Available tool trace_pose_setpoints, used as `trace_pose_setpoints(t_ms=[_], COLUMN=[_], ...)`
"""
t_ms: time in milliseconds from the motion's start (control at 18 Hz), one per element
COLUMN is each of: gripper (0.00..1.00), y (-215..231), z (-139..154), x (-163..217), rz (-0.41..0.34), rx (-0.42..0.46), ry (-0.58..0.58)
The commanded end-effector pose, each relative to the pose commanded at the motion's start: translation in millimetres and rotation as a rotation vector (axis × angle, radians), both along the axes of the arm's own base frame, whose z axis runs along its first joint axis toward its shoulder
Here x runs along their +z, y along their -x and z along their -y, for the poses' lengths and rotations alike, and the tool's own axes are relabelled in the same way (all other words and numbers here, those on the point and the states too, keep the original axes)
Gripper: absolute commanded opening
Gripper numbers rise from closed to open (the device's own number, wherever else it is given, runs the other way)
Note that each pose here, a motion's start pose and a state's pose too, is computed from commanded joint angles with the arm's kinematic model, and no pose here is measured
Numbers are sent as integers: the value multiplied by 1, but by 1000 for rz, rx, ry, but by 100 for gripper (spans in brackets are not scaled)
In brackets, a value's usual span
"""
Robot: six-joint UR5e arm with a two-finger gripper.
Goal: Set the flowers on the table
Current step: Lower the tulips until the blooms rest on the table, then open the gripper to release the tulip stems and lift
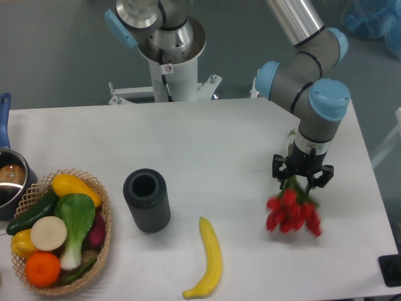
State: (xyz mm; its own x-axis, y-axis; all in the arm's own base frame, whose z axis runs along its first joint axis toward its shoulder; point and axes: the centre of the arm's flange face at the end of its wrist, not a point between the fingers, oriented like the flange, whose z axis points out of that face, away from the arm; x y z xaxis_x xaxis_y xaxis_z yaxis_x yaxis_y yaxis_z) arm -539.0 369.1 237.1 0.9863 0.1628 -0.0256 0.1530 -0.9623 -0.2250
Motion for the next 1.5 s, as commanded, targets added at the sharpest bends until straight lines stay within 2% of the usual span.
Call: trace_pose_setpoints(t_ms=[333,444,556,722,778,889,1167,1333,1500], gripper=[100,100,100,100,100,100,100,100,100], y=[0,-2,-2,4,3,-2,-3,-9,-12], z=[0,-2,-17,-21,-21,-21,-18,-11,-2], x=[8,25,44,74,82,96,107,113,114], rz=[-13,-43,-85,-138,-157,-199,-231,-259,-262], rx=[-6,-29,-58,-64,-81,-177,-280,-391,-397], ry=[-7,-20,-34,-53,-59,-49,-51,-54,-49])
